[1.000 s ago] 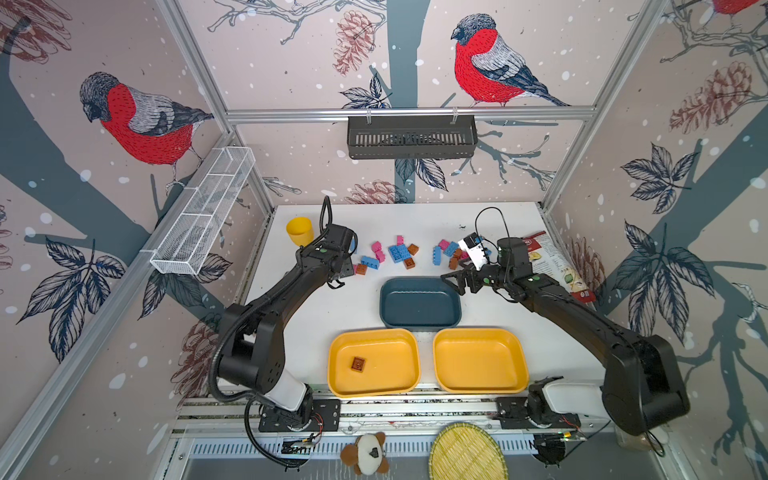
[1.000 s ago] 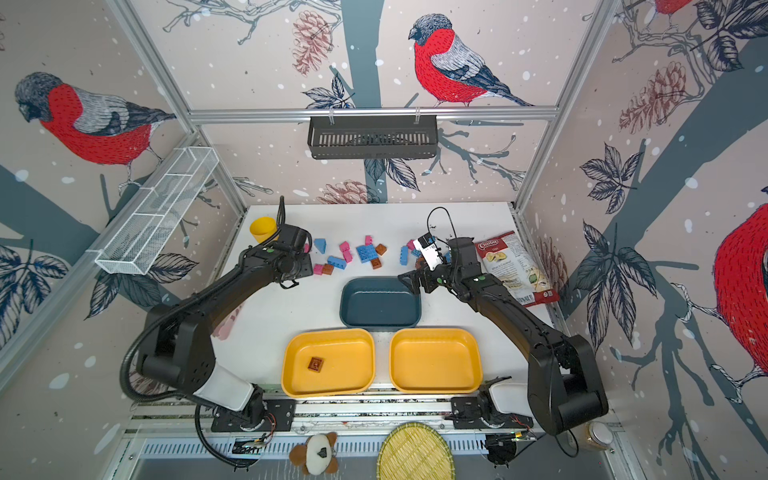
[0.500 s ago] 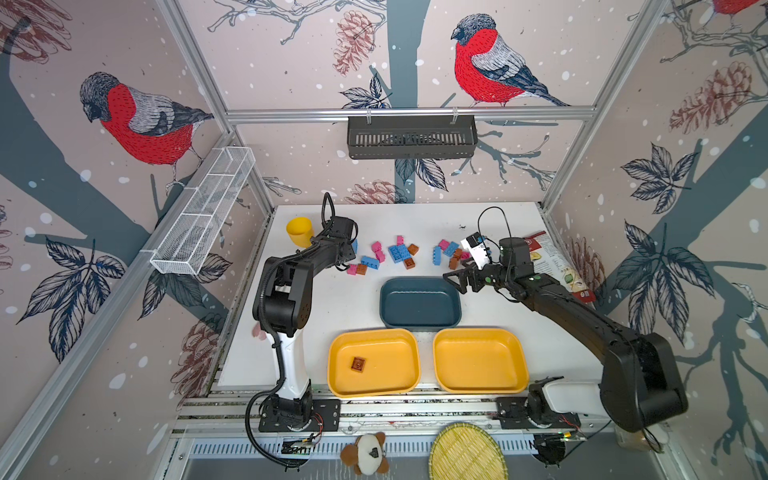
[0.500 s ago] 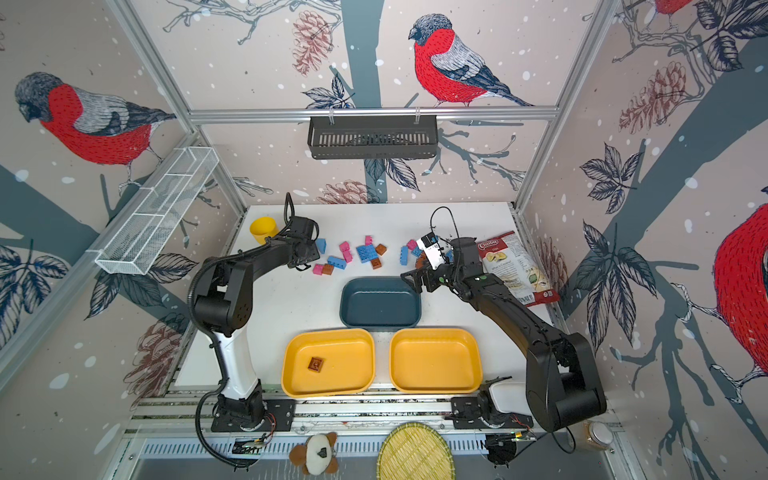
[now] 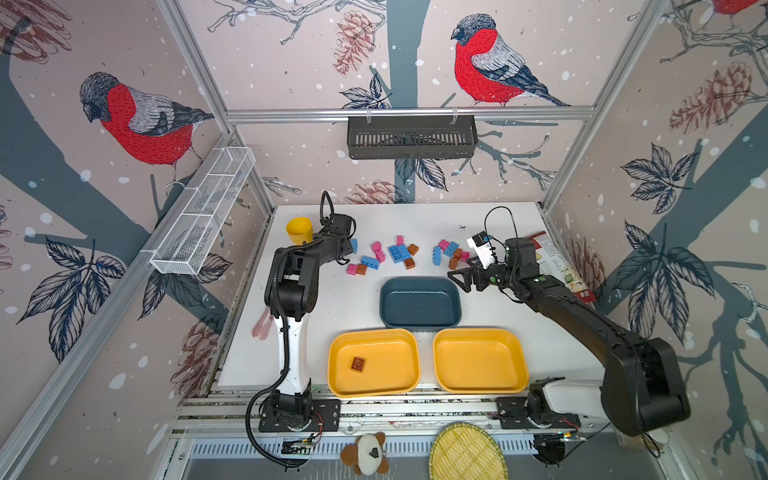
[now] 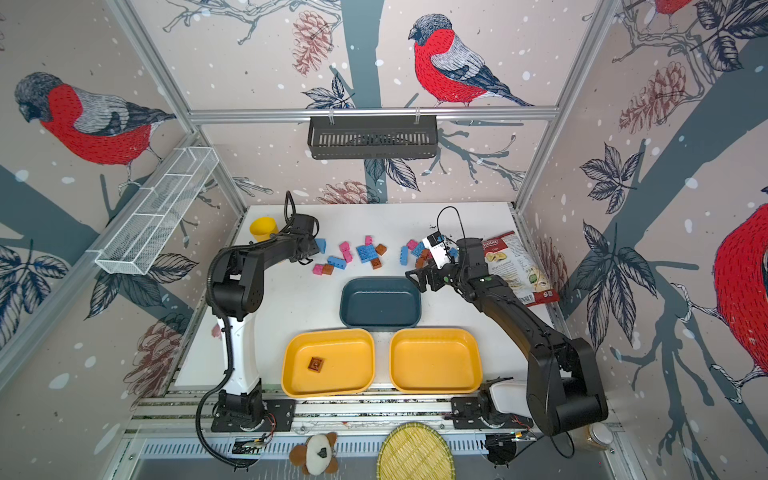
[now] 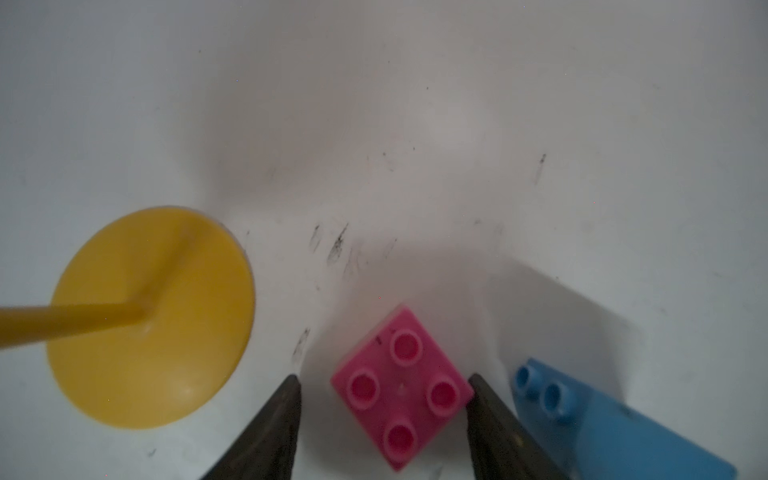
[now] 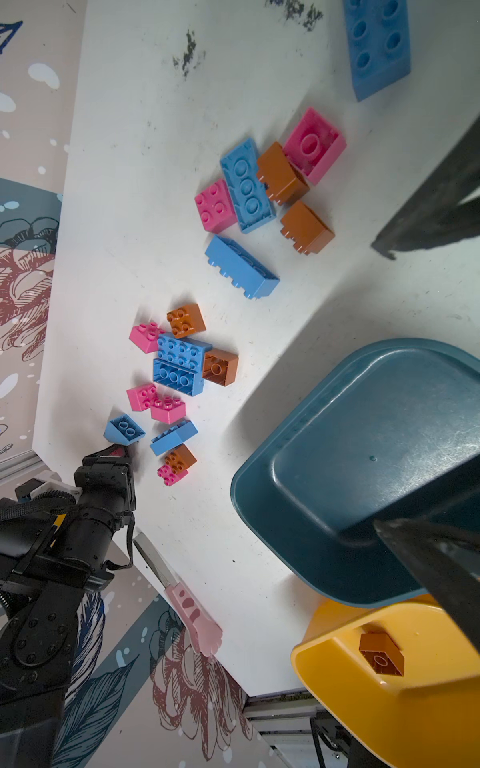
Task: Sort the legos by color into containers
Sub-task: 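Grasp the pink brick beside the goblet base with the left gripper, then carry the pink brick into the teal bin and open the left gripper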
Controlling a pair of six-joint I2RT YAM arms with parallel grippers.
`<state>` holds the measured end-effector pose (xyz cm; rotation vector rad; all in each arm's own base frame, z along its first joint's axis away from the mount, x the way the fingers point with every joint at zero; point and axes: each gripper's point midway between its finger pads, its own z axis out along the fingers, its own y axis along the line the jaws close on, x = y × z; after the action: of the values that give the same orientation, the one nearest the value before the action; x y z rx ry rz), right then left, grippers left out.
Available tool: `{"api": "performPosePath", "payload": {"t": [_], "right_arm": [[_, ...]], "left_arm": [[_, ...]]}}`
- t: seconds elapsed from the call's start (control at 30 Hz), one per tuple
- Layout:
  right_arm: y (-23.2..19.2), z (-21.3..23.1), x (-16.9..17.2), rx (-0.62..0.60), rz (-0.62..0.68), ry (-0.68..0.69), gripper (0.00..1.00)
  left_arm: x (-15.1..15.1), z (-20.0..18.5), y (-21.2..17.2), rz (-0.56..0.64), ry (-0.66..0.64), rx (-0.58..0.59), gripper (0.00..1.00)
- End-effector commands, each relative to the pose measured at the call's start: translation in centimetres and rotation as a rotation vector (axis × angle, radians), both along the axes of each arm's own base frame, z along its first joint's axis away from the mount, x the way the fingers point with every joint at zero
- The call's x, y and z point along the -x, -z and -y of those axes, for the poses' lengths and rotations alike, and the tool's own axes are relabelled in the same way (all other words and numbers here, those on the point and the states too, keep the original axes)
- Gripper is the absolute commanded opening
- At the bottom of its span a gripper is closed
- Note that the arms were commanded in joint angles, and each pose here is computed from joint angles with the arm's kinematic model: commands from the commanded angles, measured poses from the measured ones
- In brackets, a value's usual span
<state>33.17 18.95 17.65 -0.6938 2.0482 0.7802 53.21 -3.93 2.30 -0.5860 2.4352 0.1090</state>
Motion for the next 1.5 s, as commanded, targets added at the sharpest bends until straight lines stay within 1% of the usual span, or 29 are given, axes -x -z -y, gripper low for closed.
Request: {"api": "performPosePath", "payload": {"t": [0.0, 0.13, 0.33, 0.43, 0.5, 0.57, 0.7, 0.87, 1.0, 1.03, 1.07, 1.1, 1.23, 1.33, 1.47], "right_arm": [[-0.2, 0.1, -0.2, 0.0, 0.01, 0.007, 0.99], [0.2, 0.1, -0.3, 0.002, -0.001, 0.004, 0.99], [0.1, 0.1, -0.5, 0.001, 0.003, 0.003, 1.0], [0.3, 0.1, -0.6, -0.002, -0.002, 0.0, 1.0], [0.4, 0.0, -0.7, -0.008, -0.01, -0.006, 1.0], [0.4, 0.0, -0.7, -0.01, -0.013, -0.008, 1.0], [0.5, 0.0, -0.7, -0.011, -0.016, -0.009, 0.99], [0.5, -0.1, -0.6, -0.015, -0.02, -0.013, 1.0], [0.4, -0.1, -0.7, -0.016, -0.018, -0.012, 0.99], [0.4, -0.1, -0.7, -0.017, -0.018, -0.011, 0.99], [0.3, -0.1, -0.6, -0.017, -0.017, -0.012, 0.99], [0.3, -0.1, -0.7, -0.016, -0.017, -0.011, 1.0], [0.1, -0.1, -0.6, -0.021, -0.012, -0.007, 0.99], [0.0, -0.1, -0.6, -0.023, -0.009, -0.008, 1.0], [-0.2, 0.1, -0.5, -0.016, -0.002, 0.001, 0.99]], "left_arm": [[-0.2, 0.8, 0.7, -0.025, 0.018, 0.04, 0.63], [-1.0, 0.7, 0.9, -0.024, 0.015, 0.036, 0.65], [-1.6, 0.5, 0.6, -0.037, 0.023, 0.014, 0.66], [-2.2, 1.2, 0.5, -0.032, 0.049, 0.048, 0.66], [-2.3, 1.7, 0.8, -0.056, 0.068, 0.065, 0.65], [-2.1, 1.9, 1.0, -0.073, 0.074, 0.069, 0.6], [-1.5, 2.0, 1.4, -0.102, 0.087, 0.071, 0.44], [-0.5, 2.4, 1.2, -0.144, 0.124, 0.033, 0.38], [0.2, 2.8, 0.7, -0.171, 0.168, 0.021, 0.3], [0.4, 2.8, 0.3, -0.172, 0.174, 0.015, 0.28], [0.5, 2.8, -0.2, -0.171, 0.183, 0.006, 0.25], [0.7, 2.8, -0.8, -0.17, 0.192, -0.003, 0.24], [1.4, 3.0, -3.3, -0.148, 0.217, -0.003, 0.25], [2.5, 3.8, -5.4, -0.136, 0.263, 0.008, 0.26], [6.0, 6.4, -8.3, -0.145, 0.361, 0.021, 0.28]]}}
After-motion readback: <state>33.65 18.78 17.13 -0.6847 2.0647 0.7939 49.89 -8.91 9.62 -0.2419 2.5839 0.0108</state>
